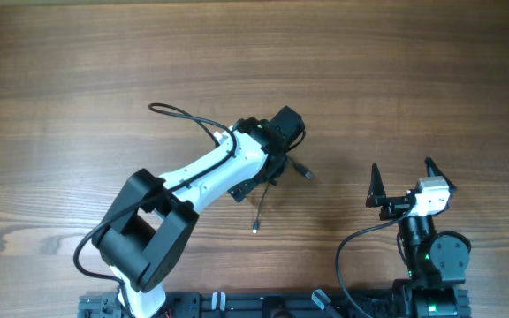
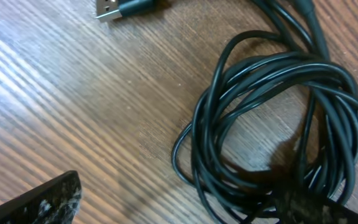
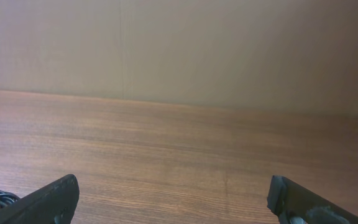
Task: Untangle cables
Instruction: 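Move the left gripper over the black cable bundle and lower, then grasp the cable bundle with the left gripper and lift it up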
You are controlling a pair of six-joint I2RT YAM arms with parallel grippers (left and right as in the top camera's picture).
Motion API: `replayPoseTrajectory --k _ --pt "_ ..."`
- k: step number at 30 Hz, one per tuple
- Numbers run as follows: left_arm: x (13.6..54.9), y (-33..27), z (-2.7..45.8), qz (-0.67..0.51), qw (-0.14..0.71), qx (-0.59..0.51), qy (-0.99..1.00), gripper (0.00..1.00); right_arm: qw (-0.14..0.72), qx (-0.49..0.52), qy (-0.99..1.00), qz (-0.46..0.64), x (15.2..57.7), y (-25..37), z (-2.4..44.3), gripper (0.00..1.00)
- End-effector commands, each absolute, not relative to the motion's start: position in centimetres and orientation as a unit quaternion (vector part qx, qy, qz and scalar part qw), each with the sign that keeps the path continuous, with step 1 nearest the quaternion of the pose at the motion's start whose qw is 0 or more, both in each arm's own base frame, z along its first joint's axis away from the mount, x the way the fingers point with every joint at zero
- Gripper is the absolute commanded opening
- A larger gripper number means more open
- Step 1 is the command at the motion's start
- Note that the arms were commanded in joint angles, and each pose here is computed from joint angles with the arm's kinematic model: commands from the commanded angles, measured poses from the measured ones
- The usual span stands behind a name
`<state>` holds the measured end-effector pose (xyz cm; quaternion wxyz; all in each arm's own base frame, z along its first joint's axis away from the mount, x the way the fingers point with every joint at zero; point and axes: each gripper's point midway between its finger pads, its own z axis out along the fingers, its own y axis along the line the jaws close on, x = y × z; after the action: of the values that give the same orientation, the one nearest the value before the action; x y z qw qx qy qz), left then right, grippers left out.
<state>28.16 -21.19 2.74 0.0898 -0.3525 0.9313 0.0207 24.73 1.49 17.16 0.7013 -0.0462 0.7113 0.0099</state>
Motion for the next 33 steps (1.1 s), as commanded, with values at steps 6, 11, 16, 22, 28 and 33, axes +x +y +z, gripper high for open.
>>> replayPoseTrajectory --k 6,11,16,22,28,33 --pt "27.9 -19.5 -0.3 0.035 0.110 -0.389 0.914 1.00 0.706 -0.048 0.707 0.003 24.7 1.4 17.4 1.00" --pt "28.2 -19.2 -0.4 0.037 0.122 -0.389 0.913 1.00 0.705 -0.048 0.707 0.003 24.7 1.4 17.4 1.00" --pt "28.4 -18.5 -0.9 0.044 0.141 -0.388 0.910 0.84 0.706 -0.048 0.707 0.003 24.7 1.4 17.4 1.00" --pt "28.3 -18.3 -1.3 0.045 0.143 -0.388 0.909 0.59 0.706 -0.048 0.707 0.003 24.7 1.4 17.4 1.00" --pt "28.3 -18.2 -1.3 0.046 0.142 -0.382 0.912 0.06 0.706 -0.048 0.707 0.003 24.7 1.4 17.4 1.00" --pt "28.5 -17.9 -1.1 0.064 0.147 -0.306 0.938 0.04 0.705 -0.048 0.707 0.003 24.7 1.4 17.4 1.00"
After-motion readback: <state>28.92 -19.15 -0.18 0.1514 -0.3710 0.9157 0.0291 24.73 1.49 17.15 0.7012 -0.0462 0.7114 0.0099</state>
